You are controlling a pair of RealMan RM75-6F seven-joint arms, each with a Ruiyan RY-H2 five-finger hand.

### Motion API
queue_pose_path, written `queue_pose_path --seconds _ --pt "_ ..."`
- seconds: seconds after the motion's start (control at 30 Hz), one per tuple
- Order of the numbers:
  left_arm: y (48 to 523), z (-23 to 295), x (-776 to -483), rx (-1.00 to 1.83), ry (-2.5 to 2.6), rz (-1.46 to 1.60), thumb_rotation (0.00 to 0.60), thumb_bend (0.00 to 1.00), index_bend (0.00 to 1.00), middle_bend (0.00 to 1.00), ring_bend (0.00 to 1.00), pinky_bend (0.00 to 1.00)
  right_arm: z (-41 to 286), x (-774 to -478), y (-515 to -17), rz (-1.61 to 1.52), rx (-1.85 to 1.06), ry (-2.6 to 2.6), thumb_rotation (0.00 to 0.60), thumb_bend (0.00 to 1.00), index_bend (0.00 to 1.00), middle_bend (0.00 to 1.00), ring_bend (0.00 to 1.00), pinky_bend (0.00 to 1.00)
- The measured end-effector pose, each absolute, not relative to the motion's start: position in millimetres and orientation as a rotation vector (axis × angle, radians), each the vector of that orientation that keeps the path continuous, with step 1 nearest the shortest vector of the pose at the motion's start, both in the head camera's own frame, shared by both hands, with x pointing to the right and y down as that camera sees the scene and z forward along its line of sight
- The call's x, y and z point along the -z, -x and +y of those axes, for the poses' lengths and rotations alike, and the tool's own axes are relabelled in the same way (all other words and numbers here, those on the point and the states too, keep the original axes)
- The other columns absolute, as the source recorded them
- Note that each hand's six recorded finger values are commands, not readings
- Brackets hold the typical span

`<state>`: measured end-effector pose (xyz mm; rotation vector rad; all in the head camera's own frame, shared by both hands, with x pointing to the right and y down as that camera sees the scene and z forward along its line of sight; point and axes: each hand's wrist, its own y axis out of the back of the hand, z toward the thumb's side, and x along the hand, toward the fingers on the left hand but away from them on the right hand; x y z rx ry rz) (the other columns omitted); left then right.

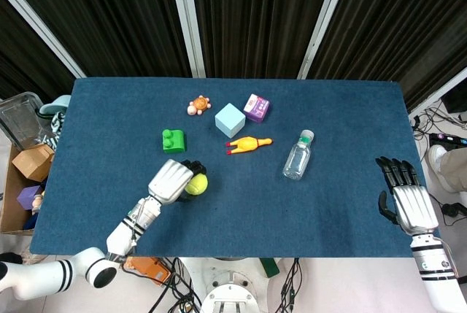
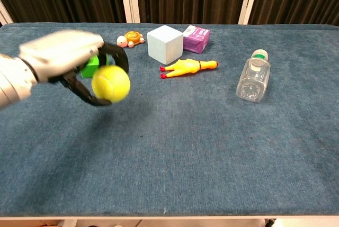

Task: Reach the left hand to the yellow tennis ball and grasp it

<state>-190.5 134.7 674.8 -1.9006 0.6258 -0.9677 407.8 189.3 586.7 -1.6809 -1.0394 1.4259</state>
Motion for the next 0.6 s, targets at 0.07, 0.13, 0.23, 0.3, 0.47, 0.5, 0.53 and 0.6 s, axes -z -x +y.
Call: queue_pose_path --seconds 0.07,0.13,0.23,0.3,0.47,0.5,0.53,0.6 --pt "194.1 127.2 -662.3 0.959 1.870 0.634 0.600 0.29 0.60 0.62 0.56 0.79 189.3 -587.0 -407.7 -1.038 -1.427 1.681 0.600 0.85 0.01 0.12 0.10 0.07" --pt "198.2 117.2 -644.1 0.943 1.831 0.651 0.600 0.28 0.60 0.62 0.56 0.79 189.4 -587.3 -407.2 -1.035 -1.427 1.682 0.600 0.85 0.01 0.12 0.10 0.07" --pt "204.9 101.5 -611.8 0.916 1.765 0.685 0.600 0.28 0.60 0.62 0.56 0.79 189.9 -587.3 -405.6 -1.031 -1.424 1.683 0.600 0.85 0.01 0.12 0.10 0.07" --pt "210.6 90.1 -587.2 0.898 1.713 0.715 0.600 0.28 0.60 0.62 0.56 0.79 190.5 -587.1 -404.8 -1.029 -1.422 1.683 0.600 0.85 0.01 0.12 0.10 0.07" --pt "226.8 68.7 -540.1 0.880 1.604 0.783 0.600 0.28 0.60 0.62 0.56 0.79 190.6 -587.3 -405.4 -1.033 -1.425 1.683 0.600 0.85 0.01 0.12 0.10 0.07" --pt "231.9 64.7 -530.6 0.879 1.581 0.805 0.600 0.28 0.60 0.62 0.56 0.79 190.4 -587.6 -405.8 -1.033 -1.428 1.683 0.600 0.85 0.01 0.12 0.10 0.07" --pt "236.0 62.1 -524.5 0.879 1.566 0.822 0.600 0.28 0.60 0.62 0.56 0.79 190.2 -587.5 -406.0 -1.034 -1.428 1.683 0.600 0.85 0.01 0.12 0.10 0.07" --pt "245.8 57.9 -514.0 0.884 1.542 0.859 0.600 0.28 0.60 0.62 0.56 0.79 189.9 -587.3 -405.7 -1.035 -1.426 1.682 0.600 0.85 0.01 0.12 0.10 0.07"
